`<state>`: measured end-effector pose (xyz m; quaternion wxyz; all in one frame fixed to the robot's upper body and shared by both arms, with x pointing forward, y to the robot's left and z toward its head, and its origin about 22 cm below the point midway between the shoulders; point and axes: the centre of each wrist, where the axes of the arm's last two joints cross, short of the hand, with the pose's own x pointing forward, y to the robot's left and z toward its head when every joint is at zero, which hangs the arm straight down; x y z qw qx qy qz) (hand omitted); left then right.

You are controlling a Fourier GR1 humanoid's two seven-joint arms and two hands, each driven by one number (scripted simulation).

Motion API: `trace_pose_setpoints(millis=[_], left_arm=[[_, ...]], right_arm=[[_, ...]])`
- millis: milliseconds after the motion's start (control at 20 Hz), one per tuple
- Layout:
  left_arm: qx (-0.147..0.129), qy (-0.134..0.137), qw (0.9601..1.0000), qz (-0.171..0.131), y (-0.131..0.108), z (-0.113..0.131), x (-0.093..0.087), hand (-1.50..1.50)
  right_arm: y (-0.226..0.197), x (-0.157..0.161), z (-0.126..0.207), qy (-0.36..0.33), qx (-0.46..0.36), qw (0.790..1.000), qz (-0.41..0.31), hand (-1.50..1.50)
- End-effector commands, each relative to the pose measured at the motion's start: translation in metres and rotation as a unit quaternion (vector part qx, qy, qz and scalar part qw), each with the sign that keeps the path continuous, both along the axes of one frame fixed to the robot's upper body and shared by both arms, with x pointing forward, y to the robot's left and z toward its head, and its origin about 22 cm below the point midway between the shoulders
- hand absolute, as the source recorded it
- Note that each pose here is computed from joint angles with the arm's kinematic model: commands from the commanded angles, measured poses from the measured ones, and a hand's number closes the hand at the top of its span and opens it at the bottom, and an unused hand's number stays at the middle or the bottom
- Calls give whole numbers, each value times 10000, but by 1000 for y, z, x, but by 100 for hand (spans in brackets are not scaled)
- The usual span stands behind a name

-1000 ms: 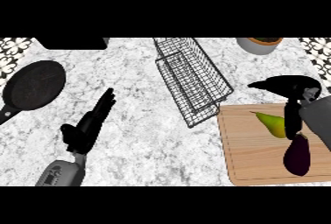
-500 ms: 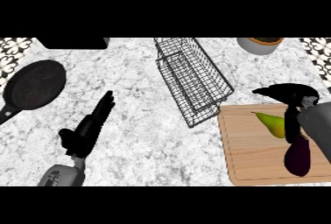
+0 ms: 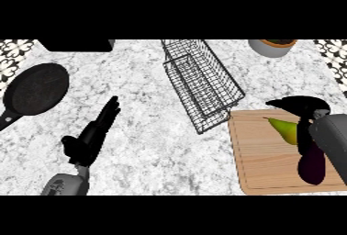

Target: Pick the pear from the cutting board and place it in the tiered basket

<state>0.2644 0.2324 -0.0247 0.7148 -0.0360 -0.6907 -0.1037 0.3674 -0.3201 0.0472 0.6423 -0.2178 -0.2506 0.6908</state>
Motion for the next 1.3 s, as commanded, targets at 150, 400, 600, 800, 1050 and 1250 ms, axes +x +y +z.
trace_pose_setpoints(millis=[150, 400, 600, 800, 1050, 1250], left_arm=[[38, -128, 9999, 28, -7, 13, 8, 0], [37, -22, 10000, -25, -3, 14, 17, 0], [28, -8, 10000, -31, -3, 2, 2, 0], [23, -30, 10000, -26, 22, 5, 9, 0], [12, -26, 10000, 11, -5, -4, 4, 0], [119, 218, 9984, 512, 31, -9, -11, 0]], right_arm=[[-3, 10, -8, 206, -1, 9998, 57, -150], [-3, -13, -47, -37, 852, 9963, -54, 150], [-12, -7, -47, -332, 984, 9944, 189, 150], [0, 9, -13, -455, 1084, 9927, 264, 150], [21, 2, -26, -695, 1180, 9902, 267, 150], [-14, -30, -64, -1299, 205, 9596, -2489, 150]])
